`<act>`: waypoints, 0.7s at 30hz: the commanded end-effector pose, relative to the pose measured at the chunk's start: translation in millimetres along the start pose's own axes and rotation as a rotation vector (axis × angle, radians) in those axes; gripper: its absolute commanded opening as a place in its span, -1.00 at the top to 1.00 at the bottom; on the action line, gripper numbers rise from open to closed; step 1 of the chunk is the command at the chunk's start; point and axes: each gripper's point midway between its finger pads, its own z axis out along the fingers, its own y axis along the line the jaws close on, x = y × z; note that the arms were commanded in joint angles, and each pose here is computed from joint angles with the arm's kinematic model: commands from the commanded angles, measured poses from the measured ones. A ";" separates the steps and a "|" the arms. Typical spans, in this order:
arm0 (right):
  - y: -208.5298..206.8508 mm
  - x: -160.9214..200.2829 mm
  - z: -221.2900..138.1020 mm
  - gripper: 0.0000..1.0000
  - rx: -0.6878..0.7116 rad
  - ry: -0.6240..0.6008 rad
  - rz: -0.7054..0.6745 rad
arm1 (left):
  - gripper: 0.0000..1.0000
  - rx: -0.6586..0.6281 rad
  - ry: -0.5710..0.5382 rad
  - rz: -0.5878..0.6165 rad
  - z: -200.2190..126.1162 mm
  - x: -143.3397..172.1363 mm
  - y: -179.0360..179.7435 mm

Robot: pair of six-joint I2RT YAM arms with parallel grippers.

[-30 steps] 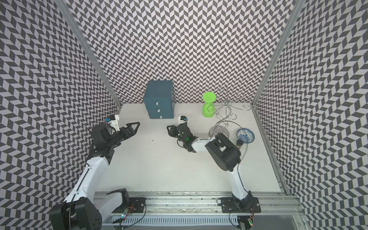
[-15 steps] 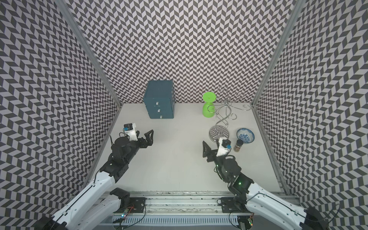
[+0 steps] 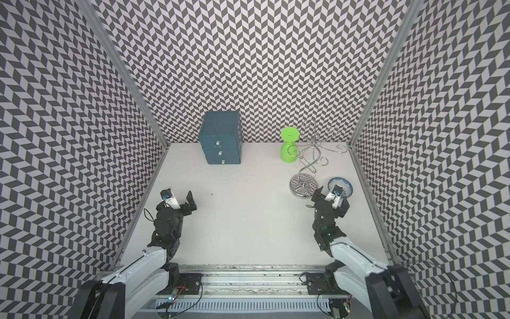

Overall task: Place the cookies into the drawer by color
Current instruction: Reset both arms

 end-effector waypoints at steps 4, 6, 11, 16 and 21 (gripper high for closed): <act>21.6 -11.1 34.9 -0.99 -0.044 -0.063 0.051 | -0.99 0.115 -0.139 0.003 12.1 -29.2 -8.0; 26.4 -12.0 46.5 -0.99 -0.047 -0.059 0.023 | -0.99 0.128 -0.135 0.008 16.3 -27.4 -8.1; 12.9 -11.3 61.3 -0.98 -0.040 -0.035 0.041 | -0.99 0.164 -0.139 0.014 24.9 -28.9 -13.7; 7.4 -20.0 52.3 -0.95 -0.135 -0.148 0.072 | -0.99 0.200 -0.120 0.028 42.6 -28.5 -22.1; 26.4 -14.2 57.2 -0.98 -0.229 -0.119 0.013 | -0.99 0.262 -0.107 0.047 60.0 -12.2 -37.0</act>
